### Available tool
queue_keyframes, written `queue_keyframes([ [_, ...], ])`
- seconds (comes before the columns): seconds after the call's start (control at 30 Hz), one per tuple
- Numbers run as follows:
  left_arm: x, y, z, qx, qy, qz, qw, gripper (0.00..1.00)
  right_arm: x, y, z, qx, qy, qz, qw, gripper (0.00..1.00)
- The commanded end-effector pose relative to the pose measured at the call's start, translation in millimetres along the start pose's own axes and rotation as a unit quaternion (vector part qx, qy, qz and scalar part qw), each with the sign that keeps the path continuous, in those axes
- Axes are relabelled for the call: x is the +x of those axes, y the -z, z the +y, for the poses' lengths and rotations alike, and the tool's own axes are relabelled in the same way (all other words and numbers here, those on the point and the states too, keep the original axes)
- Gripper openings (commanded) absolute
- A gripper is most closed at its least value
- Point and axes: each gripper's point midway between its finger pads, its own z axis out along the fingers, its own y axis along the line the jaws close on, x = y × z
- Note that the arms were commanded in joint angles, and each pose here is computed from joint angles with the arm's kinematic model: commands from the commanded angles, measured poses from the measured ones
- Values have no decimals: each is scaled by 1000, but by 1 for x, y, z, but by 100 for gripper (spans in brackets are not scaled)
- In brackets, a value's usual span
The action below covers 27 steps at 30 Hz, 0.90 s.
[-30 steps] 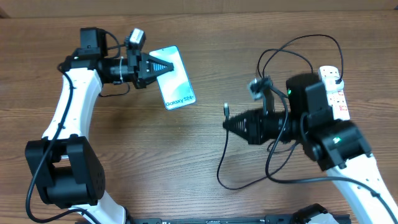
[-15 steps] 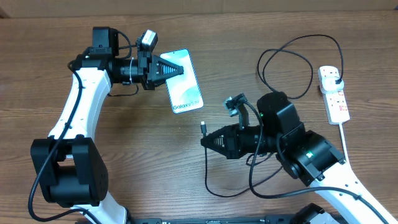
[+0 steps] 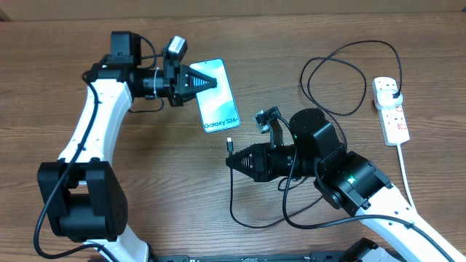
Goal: Plug charger to phone and switch on socket
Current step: 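Carry the USB-C plug with the right gripper to the phone's bottom port, then push the USB-C plug upward into the phone's port with the right gripper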
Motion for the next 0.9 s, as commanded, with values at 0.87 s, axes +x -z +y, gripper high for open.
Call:
queue_keyframes([
  [0.87, 16, -23, -16, 28, -9, 42, 999, 4, 4, 0, -4, 12, 15, 6, 1000, 4],
])
